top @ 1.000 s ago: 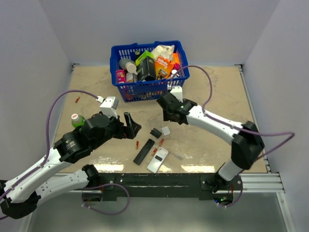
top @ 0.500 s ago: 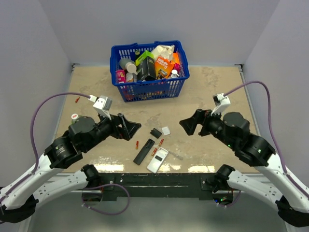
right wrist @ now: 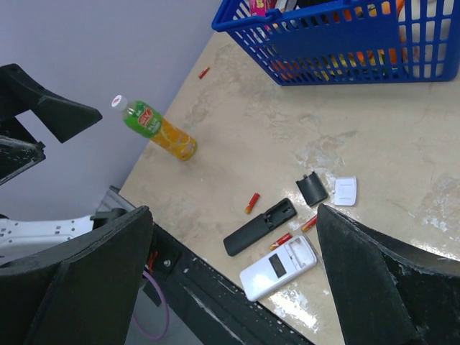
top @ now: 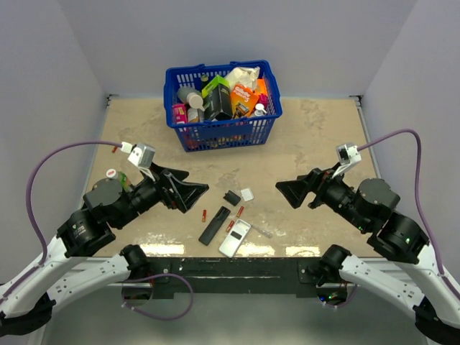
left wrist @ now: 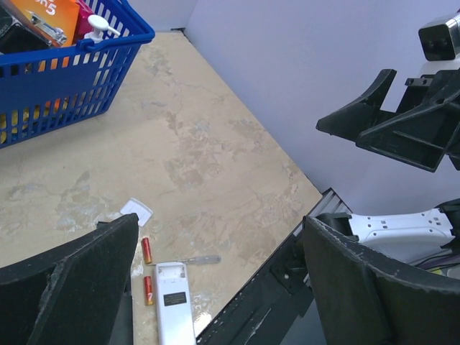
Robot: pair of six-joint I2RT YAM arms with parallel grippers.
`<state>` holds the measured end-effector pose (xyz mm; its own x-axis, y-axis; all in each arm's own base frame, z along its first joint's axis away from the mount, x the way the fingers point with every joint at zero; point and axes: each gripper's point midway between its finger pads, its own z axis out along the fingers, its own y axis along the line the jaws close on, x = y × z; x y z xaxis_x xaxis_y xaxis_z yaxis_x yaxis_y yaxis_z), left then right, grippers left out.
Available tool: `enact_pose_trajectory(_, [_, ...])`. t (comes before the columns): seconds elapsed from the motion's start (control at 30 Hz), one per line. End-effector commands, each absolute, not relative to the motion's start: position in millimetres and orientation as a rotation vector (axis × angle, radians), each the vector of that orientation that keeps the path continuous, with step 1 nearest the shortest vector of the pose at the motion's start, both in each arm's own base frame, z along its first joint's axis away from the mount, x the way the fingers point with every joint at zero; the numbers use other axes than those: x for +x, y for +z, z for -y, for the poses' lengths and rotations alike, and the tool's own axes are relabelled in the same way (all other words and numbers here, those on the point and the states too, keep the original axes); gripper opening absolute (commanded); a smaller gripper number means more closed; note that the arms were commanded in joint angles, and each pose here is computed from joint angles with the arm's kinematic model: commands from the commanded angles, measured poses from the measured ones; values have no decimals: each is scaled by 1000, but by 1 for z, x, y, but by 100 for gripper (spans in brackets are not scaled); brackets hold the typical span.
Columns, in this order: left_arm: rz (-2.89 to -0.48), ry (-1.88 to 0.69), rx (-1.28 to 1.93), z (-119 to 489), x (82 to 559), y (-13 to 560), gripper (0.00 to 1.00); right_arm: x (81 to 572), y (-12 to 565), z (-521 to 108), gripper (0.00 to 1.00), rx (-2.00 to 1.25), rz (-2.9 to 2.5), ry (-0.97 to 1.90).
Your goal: Unload the batteries from the remote control
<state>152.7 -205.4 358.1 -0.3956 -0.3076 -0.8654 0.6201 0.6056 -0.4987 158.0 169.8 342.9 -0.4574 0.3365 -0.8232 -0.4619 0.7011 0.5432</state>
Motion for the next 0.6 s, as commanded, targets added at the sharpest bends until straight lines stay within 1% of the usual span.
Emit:
enact_pose_trajectory(0.0, [-1640, -1045, 261, 206, 154, 373, 100, 157, 377, -168, 98, -102, -1723, 961])
enact_pose_trajectory(0.27, [-1601, -1041, 249, 200, 152, 385, 100, 160, 369, -174, 98, -101, -1746, 964])
enact_pose_trajectory(0.57, [-1594, -1026, 245, 198, 154, 388, 100, 163, 376, -170, 98, -85, -1739, 943])
